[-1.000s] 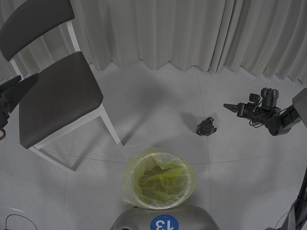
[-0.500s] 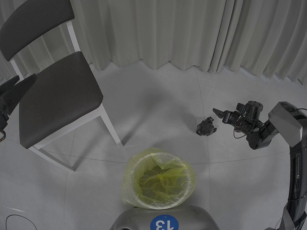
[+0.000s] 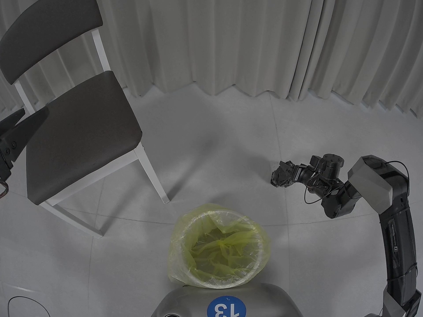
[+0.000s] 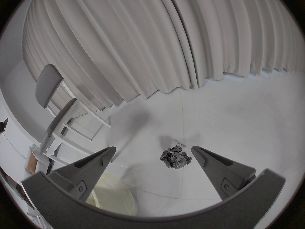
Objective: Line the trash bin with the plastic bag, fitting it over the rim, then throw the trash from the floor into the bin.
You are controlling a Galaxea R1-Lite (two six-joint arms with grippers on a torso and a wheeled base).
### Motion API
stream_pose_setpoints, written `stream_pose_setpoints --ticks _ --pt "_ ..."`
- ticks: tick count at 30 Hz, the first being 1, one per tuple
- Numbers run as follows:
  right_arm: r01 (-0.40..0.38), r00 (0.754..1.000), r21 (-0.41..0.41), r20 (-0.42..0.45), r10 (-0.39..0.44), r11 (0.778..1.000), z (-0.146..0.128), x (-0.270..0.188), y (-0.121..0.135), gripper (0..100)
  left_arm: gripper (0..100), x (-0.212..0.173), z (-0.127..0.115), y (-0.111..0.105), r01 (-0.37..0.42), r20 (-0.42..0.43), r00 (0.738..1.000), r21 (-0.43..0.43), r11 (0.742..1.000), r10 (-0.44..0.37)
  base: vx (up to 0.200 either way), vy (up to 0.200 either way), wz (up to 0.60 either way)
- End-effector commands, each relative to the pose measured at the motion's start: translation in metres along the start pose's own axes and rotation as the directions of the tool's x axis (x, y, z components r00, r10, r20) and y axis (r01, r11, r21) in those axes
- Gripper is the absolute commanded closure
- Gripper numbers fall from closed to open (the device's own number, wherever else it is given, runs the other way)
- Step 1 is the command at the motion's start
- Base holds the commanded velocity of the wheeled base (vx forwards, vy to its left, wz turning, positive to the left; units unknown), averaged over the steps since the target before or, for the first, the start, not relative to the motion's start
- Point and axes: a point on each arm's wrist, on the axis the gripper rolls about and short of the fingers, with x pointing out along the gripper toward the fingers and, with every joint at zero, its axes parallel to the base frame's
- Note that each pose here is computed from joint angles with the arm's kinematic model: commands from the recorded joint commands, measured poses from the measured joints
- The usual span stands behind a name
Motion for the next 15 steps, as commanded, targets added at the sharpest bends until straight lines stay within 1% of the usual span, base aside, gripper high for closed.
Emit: stream_pose_setpoints --ticks 1,10,15 --pt "0.011 1.000 0.002 -0.023 -0.011 1.000 -0.021 0.008 -0.004 0 0 0.000 0.000 0.000 -0.003 0.001 1.000 0.002 1.000 0.003 0.000 0.000 0.00" --pt "0.038 0.999 0.007 -0.010 -0.038 0.999 -0.041 0.022 -0.009 0 0 -0.001 0.001 0.000 0.002 0.016 1.000 0.007 1.000 -0.002 0.000 0.000 0.00" --pt "0.055 0.998 0.006 0.000 -0.055 0.998 -0.047 0.027 -0.013 0 0 -0.001 0.001 0.000 0.003 0.016 1.000 0.023 1.000 -0.004 0.000 0.000 0.00"
